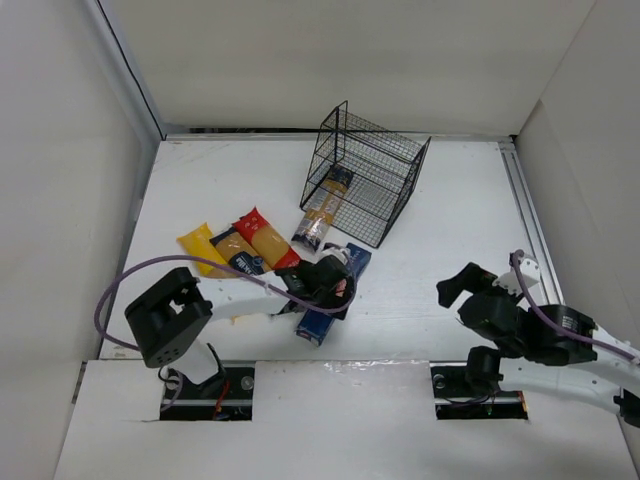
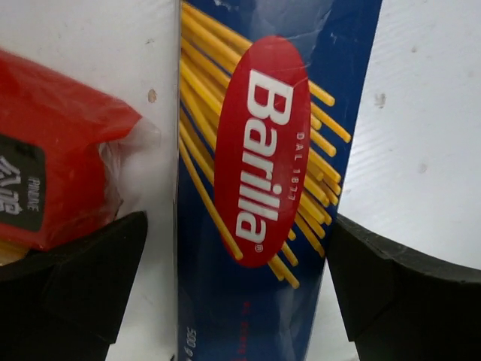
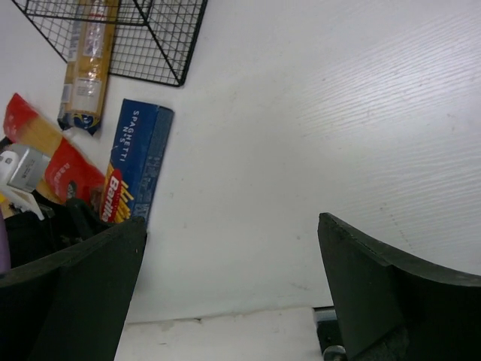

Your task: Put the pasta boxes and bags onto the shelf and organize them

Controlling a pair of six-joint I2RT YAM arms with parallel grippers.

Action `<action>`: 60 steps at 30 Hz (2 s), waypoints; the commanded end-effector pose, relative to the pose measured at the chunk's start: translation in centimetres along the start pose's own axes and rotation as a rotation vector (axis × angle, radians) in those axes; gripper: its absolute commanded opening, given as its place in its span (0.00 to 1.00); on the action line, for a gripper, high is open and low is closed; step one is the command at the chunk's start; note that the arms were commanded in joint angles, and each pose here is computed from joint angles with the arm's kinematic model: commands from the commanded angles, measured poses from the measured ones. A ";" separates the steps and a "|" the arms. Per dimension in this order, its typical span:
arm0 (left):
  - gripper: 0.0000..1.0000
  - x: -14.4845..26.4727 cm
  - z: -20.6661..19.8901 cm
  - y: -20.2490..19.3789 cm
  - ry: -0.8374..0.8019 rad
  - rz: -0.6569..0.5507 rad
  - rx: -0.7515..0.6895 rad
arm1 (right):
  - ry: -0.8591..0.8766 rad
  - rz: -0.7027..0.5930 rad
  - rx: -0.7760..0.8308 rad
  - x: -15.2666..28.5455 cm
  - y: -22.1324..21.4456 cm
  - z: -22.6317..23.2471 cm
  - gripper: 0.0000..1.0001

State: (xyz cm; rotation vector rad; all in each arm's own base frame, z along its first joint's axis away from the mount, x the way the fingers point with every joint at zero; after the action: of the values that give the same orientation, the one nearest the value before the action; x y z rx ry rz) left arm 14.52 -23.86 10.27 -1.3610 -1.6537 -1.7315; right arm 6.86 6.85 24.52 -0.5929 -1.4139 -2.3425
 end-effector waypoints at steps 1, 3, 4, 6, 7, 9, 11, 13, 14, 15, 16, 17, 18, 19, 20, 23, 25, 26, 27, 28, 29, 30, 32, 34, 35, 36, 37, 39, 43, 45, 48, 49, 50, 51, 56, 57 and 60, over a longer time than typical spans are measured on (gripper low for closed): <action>1.00 -0.2 -1.9 1.3 -0.015 -0.037 -0.084 | -0.066 -0.060 0.091 -0.4 0.2 -1.4 1.00; 0.85 -1.0 -2.2 0.5 0.012 0.001 -0.112 | -0.078 -0.071 0.113 -0.3 0.6 -1.2 1.00; 0.72 -1.3 -2.3 0.7 0.026 -0.001 -0.114 | -0.093 -0.079 0.150 -0.2 1.0 -0.8 1.00; 0.35 -2.1 -2.1 0.5 0.085 0.037 -0.118 | -0.107 -0.083 0.190 -0.3 1.0 -0.6 1.00; 0.24 -2.0 -2.5 0.0 0.090 0.058 -0.131 | -0.115 -0.092 0.198 -0.4 1.2 -0.2 1.00; 0.00 -1.7 -2.8 -0.2 0.156 0.024 -0.123 | -0.120 -0.103 0.215 -0.4 1.4 -0.1 1.00; 0.00 -0.6 -3.2 -1.2 0.194 0.016 -0.151 | -0.120 -0.103 0.215 -0.4 1.4 -0.1 1.00; 0.00 0.9 -3.1 -0.9 0.231 -0.045 -0.123 | -0.117 -0.115 0.208 -0.3 1.6 -0.2 1.00; 0.00 1.4 -3.2 -0.5 0.225 -0.067 -0.115 | -0.116 -0.115 0.207 -0.4 1.5 -0.4 1.00; 0.00 1.8 -2.9 -0.3 0.234 -0.089 -0.112 | -0.109 -0.118 0.196 -0.3 1.6 -0.6 1.00; 0.00 2.6 -3.0 0.4 0.214 -0.135 -0.091 | -0.118 -0.126 0.206 -0.5 1.4 -0.7 1.00; 0.00 3.1 -3.0 0.8 0.216 -0.163 -0.074 | -0.106 -0.130 0.188 -0.4 1.5 -0.7 1.00; 0.00 3.4 -2.9 1.4 0.225 -0.203 -0.071 | -0.102 -0.130 0.193 -0.3 1.6 -0.8 1.00; 0.00 3.7 -2.8 1.7 0.233 -0.228 -0.065 | -0.102 -0.130 0.193 -0.3 1.6 -0.8 1.00; 0.00 4.4 -3.1 2.5 0.214 -0.265 -0.044 | -0.097 -0.132 0.196 -0.3 1.6 -0.7 1.00; 0.00 4.9 -2.6 4.7 0.199 -0.308 -0.048 | -0.098 -0.131 0.207 -0.3 1.6 -0.8 1.00; 0.00 4.8 -1.8 5.9 0.216 -0.317 -0.046 | -0.104 -0.129 0.225 -0.4 1.6 -0.7 1.00; 0.00 4.8 -1.9 6.7 0.211 -0.320 -0.040 | -0.104 -0.129 0.225 -0.4 1.6 -0.7 1.00; 0.00 4.4 -1.8 7.0 0.224 -0.313 -0.047 | -0.109 -0.127 0.233 -0.5 1.5 -0.6 1.00; 0.00 4.1 -1.3 7.5 0.240 -0.313 -0.040 | -0.109 -0.127 0.233 -0.5 1.5 -0.6 1.00; 0.00 4.0 -1.2 7.8 0.250 -0.310 -0.054 | -0.109 -0.127 0.233 -0.5 1.5 -0.6 1.00; 0.00 3.5 -1.0 8.0 0.264 -0.302 -0.059 | -0.109 -0.127 0.233 -0.5 1.5 -0.6 1.00; 0.00 3.0 -0.7 8.4 0.274 -0.290 -0.059 | -0.104 -0.129 0.225 -0.5 1.5 -0.5 1.00; 0.00 2.3 -0.5 8.6 0.282 -0.275 -0.085 | -0.099 -0.130 0.218 -0.5 1.5 -0.3 1.00; 0.00 2.2 -0.3 9.0 0.281 -0.289 -0.070 | -0.104 -0.129 0.225 -0.6 1.3 -0.5 1.00; 0.00 1.9 -0.3 9.3 0.277 -0.282 -0.080 | -0.104 -0.129 0.225 -0.6 1.3 -0.5 1.00; 0.00 2.0 -0.6 9.7 0.259 -0.291 -0.082 | -0.106 -0.138 0.225 -0.6 1.4 -0.5 1.00; 0.00 1.2 -0.3 10.3 0.257 -0.274 -0.091 | -0.107 -0.137 0.234 -0.6 1.4 -0.5 1.00; 0.00 0.4 -0.6 12.1 0.227 -0.282 -0.099 | -0.105 -0.148 0.227 -0.5 1.7 -0.4 1.00; 0.00 -0.4 -0.7 12.7 0.220 -0.272 -0.112 | -0.107 -0.157 0.227 -0.6 1.8 -0.4 1.00; 0.00 -1.7 -0.8 13.8 0.234 -0.247 -0.124 | -0.115 -0.164 0.237 -0.7 1.7 -0.3 1.00; 0.00 -2.0 -0.7 14.3 0.239 -0.248 -0.117 | -0.115 -0.164 0.237 -0.7 1.7 -0.3 1.00; 0.00 -2.0 -1.1 15.0 0.235 -0.256 -0.114 | -0.115 -0.164 0.237 -0.7 1.7 -0.3 1.00; 0.00 -2.9 -1.0 15.1 0.236 -0.239 -0.112 | -0.115 -0.164 0.237 -0.7 1.7 -0.3 1.00; 0.00 -3.8 -0.4 17.4 0.224 -0.243 -0.073 | -0.120 -0.162 0.244 -0.7 1.7 -0.5 1.00; 0.00 -4.0 -0.8 17.9 0.210 -0.255 -0.080 | -0.122 -0.171 0.245 -0.7 1.8 -0.5 1.00; 0.00 -4.2 -0.9 19.5 0.216 -0.290 -0.072 | -0.123 -0.171 0.245 -0.7 1.8 -0.5 1.00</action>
State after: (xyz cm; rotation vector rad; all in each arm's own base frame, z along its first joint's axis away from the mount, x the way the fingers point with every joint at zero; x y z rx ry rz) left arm 28.84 -28.95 12.47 -1.0860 -1.5140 -1.9799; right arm 8.02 6.03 24.67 -0.5887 -1.8082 -2.2126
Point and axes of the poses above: each gripper's point midway between its finger pads, its own x axis back along the fingers, its own z axis along the line the jaws close on, y = z × x, the point moved 9 cm from there along x, back along the fingers, and after that the axes turned 3 degrees about x, right-handed, at the moved point
